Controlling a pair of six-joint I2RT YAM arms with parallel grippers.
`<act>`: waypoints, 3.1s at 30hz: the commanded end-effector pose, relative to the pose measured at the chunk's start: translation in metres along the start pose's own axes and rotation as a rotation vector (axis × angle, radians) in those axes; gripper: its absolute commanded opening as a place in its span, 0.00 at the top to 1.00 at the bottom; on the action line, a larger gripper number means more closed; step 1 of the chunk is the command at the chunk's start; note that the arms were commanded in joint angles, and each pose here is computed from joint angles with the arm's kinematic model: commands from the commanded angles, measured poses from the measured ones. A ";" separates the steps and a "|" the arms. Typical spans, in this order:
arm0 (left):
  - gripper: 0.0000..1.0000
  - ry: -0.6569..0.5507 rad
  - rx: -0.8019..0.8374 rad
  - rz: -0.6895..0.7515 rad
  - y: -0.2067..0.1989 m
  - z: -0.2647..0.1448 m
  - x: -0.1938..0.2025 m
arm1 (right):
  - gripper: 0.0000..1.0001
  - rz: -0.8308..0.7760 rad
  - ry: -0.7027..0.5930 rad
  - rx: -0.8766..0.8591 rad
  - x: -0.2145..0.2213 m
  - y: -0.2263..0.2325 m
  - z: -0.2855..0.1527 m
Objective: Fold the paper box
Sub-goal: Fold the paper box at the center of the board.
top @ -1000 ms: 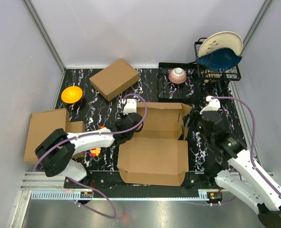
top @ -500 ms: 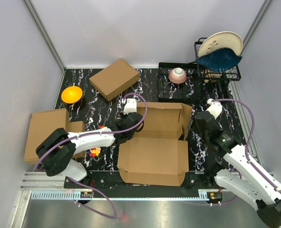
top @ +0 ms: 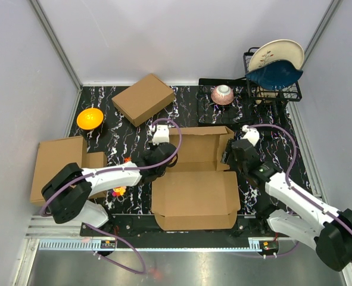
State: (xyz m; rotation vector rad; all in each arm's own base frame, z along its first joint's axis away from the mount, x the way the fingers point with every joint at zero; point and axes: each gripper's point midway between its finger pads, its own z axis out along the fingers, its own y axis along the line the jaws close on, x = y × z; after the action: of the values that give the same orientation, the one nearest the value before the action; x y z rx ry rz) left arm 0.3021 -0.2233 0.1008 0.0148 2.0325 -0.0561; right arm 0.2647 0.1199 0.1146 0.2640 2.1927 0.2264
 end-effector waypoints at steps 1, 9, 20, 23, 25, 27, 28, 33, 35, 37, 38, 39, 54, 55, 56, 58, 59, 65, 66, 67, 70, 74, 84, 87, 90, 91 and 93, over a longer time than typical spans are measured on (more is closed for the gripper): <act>1.00 0.014 0.052 0.023 -0.004 -0.005 0.006 | 0.33 -0.009 -0.081 -0.087 -0.022 0.024 0.012; 1.00 0.009 0.072 0.036 -0.007 -0.005 0.007 | 0.33 -0.038 -0.098 -0.030 -0.017 0.020 0.049; 1.00 -0.009 0.052 0.051 0.000 -0.007 0.001 | 0.72 -0.070 -0.180 -0.010 -0.038 0.024 0.058; 1.00 -0.016 0.059 0.046 -0.001 -0.009 -0.003 | 0.42 -0.054 -0.198 0.005 -0.043 0.022 0.056; 1.00 -0.019 0.065 0.044 -0.002 -0.011 -0.006 | 0.37 -0.047 -0.208 0.002 -0.045 0.023 0.055; 1.00 -0.015 0.067 0.046 -0.002 -0.011 -0.006 | 0.33 -0.039 -0.227 -0.004 -0.049 0.024 0.054; 1.00 -0.013 0.076 0.043 -0.005 -0.012 -0.008 | 0.33 -0.038 -0.234 -0.005 -0.051 0.024 0.054; 1.00 0.011 0.130 0.063 -0.012 -0.015 -0.006 | 0.29 -0.030 -0.323 -0.035 -0.067 0.029 0.050; 1.00 0.028 0.170 0.074 -0.019 -0.018 -0.005 | 0.27 -0.031 -0.356 -0.060 -0.072 0.033 0.049; 1.00 0.042 0.205 0.088 -0.025 -0.021 -0.004 | 0.24 -0.038 -0.359 -0.096 -0.073 0.040 0.051; 1.00 0.049 0.218 0.097 -0.026 -0.022 -0.003 | 0.23 -0.061 -0.339 -0.121 -0.069 0.046 0.054; 1.00 0.052 0.231 0.104 -0.029 -0.022 -0.004 | 0.22 -0.066 -0.338 -0.139 -0.069 0.050 0.055; 1.00 0.104 0.239 0.156 -0.025 -0.020 -0.008 | 0.33 -0.106 -0.271 -0.110 -0.042 0.034 0.061; 1.00 0.110 0.230 0.161 -0.024 -0.019 -0.007 | 0.29 -0.102 -0.270 -0.120 -0.042 0.036 0.059; 1.00 0.115 0.221 0.166 -0.023 -0.018 -0.006 | 0.27 -0.100 -0.267 -0.148 -0.046 0.043 0.054; 1.00 0.129 0.180 0.181 -0.019 -0.013 -0.004 | 0.22 -0.104 -0.256 -0.179 -0.050 0.050 0.049; 1.00 0.137 0.164 0.190 -0.020 -0.010 -0.002 | 0.22 -0.110 -0.239 -0.214 -0.055 0.059 0.043; 1.00 0.170 0.057 0.207 -0.010 0.005 0.010 | 0.13 -0.113 -0.207 -0.338 -0.070 0.082 0.006; 1.00 0.175 0.050 0.196 -0.009 0.007 0.011 | 0.12 -0.117 -0.203 -0.346 -0.071 0.082 0.002; 1.00 0.176 0.050 0.193 -0.011 0.007 0.012 | 0.04 -0.125 -0.200 -0.355 -0.072 0.083 -0.003; 1.00 0.190 0.021 0.195 -0.009 0.013 0.015 | 0.00 -0.137 -0.188 -0.411 -0.074 0.084 -0.030; 1.00 0.203 -0.006 0.198 -0.008 0.019 0.012 | 0.00 -0.146 -0.164 -0.445 -0.073 0.082 -0.053; 1.00 0.201 -0.045 0.203 0.000 0.015 0.000 | 0.00 -0.106 -0.202 -0.480 -0.079 0.071 -0.090; 1.00 0.195 -0.044 0.196 0.003 0.011 -0.002 | 0.00 -0.082 -0.206 -0.397 -0.074 0.054 -0.083; 1.00 0.189 -0.051 0.198 0.007 0.009 -0.002 | 0.00 -0.016 -0.240 -0.285 -0.073 0.029 -0.078; 1.00 0.189 -0.054 0.198 0.008 0.009 -0.002 | 0.02 0.009 -0.275 -0.224 -0.074 0.014 -0.077; 1.00 0.183 -0.057 0.202 0.010 0.008 -0.003 | 0.02 0.052 -0.305 -0.187 -0.075 0.004 -0.077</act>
State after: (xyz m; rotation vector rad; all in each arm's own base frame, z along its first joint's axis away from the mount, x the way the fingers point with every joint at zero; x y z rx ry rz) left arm 0.3160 -0.2373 0.0957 0.1719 2.2033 0.0294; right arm 0.2461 0.1305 0.2250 0.0455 1.8890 0.5009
